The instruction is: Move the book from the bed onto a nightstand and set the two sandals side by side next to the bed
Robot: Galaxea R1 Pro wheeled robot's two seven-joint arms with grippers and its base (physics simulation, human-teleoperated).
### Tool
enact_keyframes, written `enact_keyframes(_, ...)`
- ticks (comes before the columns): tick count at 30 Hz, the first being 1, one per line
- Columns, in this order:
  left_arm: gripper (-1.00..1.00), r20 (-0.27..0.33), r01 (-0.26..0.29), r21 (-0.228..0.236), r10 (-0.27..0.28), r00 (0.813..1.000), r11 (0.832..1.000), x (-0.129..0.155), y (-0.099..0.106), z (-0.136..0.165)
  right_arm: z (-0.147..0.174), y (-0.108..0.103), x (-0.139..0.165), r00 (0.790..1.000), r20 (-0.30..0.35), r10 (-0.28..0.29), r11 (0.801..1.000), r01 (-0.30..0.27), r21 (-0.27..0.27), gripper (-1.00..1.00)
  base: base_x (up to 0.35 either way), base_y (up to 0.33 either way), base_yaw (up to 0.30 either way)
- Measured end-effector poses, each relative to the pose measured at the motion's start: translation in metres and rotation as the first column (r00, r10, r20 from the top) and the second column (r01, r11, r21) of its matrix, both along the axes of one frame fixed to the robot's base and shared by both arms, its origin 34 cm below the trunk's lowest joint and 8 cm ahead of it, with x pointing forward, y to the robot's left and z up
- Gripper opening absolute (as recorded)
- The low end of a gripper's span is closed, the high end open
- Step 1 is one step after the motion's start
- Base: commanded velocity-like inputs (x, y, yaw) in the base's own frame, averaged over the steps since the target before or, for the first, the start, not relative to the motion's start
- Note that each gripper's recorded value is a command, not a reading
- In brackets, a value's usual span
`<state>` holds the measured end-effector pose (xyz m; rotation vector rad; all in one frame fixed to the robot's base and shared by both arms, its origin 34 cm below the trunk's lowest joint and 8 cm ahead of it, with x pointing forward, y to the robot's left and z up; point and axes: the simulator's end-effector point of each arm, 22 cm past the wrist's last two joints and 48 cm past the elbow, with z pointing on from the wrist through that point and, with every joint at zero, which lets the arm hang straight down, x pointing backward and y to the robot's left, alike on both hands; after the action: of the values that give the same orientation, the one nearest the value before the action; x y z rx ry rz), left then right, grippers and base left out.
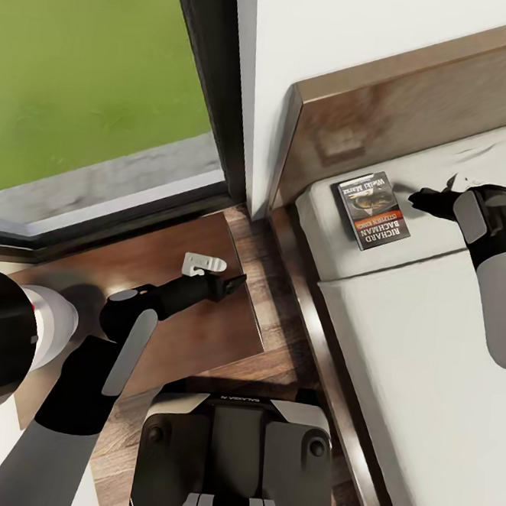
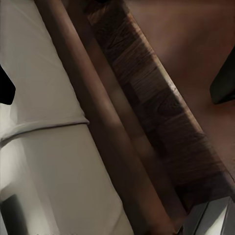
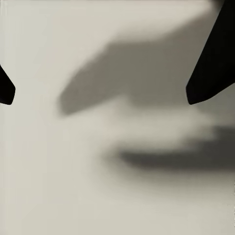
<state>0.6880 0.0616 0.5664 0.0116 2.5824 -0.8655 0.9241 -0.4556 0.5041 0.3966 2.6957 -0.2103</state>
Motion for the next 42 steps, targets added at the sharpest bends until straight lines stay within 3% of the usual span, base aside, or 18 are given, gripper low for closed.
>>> enact_keyframes(42,1.00,0.000,-0.002,-0.002,0.002,1.000,1.000,0.0006,-0.0002,0.0004,-0.0013,0.0001,-0.0016,1.000,-0.005,-0.001,1.000,0.001,0.002,1.00,0.000,0.034,0.000)
